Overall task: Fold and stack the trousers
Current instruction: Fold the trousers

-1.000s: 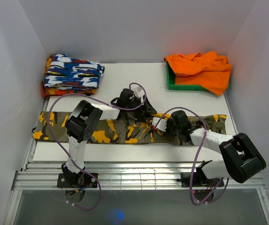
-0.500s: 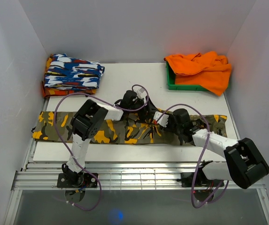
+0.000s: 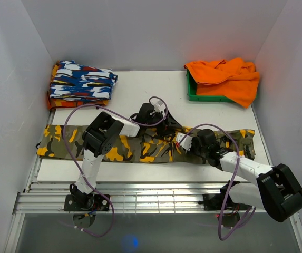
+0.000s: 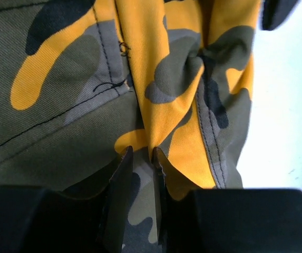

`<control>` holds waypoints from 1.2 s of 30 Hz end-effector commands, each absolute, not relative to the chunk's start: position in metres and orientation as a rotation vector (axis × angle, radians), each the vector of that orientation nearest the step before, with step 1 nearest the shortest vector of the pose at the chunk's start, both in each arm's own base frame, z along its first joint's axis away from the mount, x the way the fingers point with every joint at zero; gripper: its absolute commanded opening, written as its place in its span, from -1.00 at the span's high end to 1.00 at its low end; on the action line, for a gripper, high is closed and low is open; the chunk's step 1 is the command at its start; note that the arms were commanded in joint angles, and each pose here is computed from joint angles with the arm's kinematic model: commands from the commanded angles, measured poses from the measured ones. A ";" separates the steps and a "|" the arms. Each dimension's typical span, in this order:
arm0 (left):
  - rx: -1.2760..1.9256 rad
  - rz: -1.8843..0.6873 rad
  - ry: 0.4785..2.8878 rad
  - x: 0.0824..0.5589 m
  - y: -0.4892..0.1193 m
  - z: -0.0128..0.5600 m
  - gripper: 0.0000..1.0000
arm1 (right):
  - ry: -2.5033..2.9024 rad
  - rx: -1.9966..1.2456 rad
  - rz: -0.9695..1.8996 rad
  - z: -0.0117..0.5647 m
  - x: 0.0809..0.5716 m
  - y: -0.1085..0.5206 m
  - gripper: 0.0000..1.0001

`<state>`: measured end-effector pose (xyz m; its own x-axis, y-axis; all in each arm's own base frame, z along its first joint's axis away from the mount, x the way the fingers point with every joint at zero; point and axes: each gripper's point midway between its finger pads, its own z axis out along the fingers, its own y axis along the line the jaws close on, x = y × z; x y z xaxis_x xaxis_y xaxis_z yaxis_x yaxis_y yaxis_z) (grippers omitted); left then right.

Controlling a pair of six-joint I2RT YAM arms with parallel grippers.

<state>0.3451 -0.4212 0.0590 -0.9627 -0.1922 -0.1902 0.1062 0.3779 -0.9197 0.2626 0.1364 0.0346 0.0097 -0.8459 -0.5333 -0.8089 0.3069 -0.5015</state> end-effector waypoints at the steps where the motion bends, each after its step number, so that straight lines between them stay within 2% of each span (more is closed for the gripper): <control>1: -0.054 -1.675 2.380 0.333 -0.434 0.063 -0.53 | 1.865 -1.566 -0.020 0.003 0.241 0.127 0.45; 2: -0.056 -1.676 2.383 0.332 -0.435 0.063 -0.53 | 1.872 -1.555 -0.040 0.002 0.242 0.125 0.42; 3: -0.058 -1.678 2.384 0.331 -0.437 0.063 -0.53 | 1.873 -1.546 -0.038 0.002 0.242 0.125 0.27; 6: -0.090 -1.667 2.395 0.332 -0.437 0.058 -0.54 | 1.859 -1.494 -0.036 0.012 0.246 0.127 -0.31; 8: -0.124 -1.657 2.407 0.334 -0.435 0.054 -0.53 | 1.845 -1.452 -0.048 0.024 0.254 0.130 -0.46; 10: -0.144 -1.652 2.424 0.332 -0.434 0.049 -0.51 | 1.843 -1.414 -0.078 0.036 0.263 0.130 -0.44; 14: -0.141 -1.647 2.423 0.333 -0.435 0.047 -0.38 | 1.769 -1.333 -0.090 0.071 0.276 0.136 -0.29; 20: -0.117 -1.681 2.379 0.334 -0.439 0.056 -0.22 | 1.726 -1.288 -0.108 0.083 0.266 0.128 -0.20; 24: -0.106 -1.699 2.364 0.334 -0.442 0.059 -0.09 | 1.712 -1.320 -0.098 0.076 0.256 0.125 -0.10; 29: -0.092 -1.713 2.362 0.331 -0.445 0.057 0.21 | 1.824 -1.398 -0.051 0.043 0.240 0.121 0.08; 31: -0.092 -1.719 2.366 0.330 -0.446 0.057 0.20 | 1.849 -1.408 -0.042 0.035 0.239 0.121 0.10; 36: -0.090 -1.731 2.381 0.328 -0.450 0.052 -0.04 | 1.901 -1.390 -0.035 0.022 0.245 0.123 0.14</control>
<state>0.3329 -0.4387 0.0443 -0.9740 -0.1957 -0.1145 0.0415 0.3426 -0.9386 0.2447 0.1192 0.0274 -0.0891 -0.8360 -0.5414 -0.7986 0.3848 -0.4627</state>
